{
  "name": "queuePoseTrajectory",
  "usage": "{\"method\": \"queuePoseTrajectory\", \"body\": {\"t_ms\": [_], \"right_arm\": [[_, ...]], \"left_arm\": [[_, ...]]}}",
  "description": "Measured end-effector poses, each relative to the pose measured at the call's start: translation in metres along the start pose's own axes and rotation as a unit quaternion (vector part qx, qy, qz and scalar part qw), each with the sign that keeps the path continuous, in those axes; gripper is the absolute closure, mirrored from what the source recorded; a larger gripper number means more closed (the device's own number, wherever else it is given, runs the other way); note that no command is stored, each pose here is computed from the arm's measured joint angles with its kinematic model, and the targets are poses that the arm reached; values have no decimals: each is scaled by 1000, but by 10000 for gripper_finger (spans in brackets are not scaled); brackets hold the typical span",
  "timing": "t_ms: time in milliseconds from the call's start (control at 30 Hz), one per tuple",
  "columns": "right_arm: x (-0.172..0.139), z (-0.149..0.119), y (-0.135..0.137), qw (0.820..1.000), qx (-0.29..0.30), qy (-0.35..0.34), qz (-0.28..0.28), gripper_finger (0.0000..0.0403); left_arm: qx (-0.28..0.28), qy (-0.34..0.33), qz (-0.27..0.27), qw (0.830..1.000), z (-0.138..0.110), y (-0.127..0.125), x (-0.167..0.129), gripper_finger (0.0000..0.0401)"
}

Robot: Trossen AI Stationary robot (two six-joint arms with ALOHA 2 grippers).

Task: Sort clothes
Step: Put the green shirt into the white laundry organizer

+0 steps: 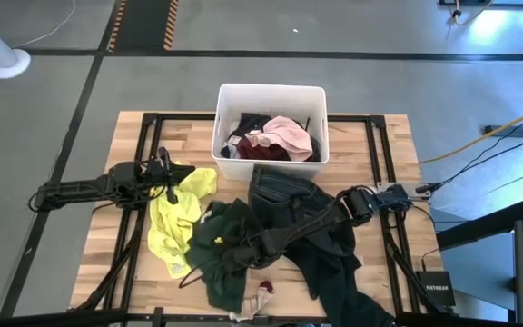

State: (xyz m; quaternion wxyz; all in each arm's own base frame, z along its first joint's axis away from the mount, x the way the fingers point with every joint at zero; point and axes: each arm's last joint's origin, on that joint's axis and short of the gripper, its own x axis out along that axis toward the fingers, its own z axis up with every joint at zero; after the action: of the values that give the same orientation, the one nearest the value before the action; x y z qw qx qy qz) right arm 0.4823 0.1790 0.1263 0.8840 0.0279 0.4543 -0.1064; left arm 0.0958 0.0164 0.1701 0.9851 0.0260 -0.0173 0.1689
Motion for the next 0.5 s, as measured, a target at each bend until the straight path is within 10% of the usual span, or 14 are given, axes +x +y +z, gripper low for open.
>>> {"method": "queuePoseTrajectory", "body": {"t_ms": [500], "right_arm": [[3, -7, -8, 999, 14, 39, -22, 150]], "left_arm": [[-2, 0, 0, 1000, 0, 0, 0, 388]]}}
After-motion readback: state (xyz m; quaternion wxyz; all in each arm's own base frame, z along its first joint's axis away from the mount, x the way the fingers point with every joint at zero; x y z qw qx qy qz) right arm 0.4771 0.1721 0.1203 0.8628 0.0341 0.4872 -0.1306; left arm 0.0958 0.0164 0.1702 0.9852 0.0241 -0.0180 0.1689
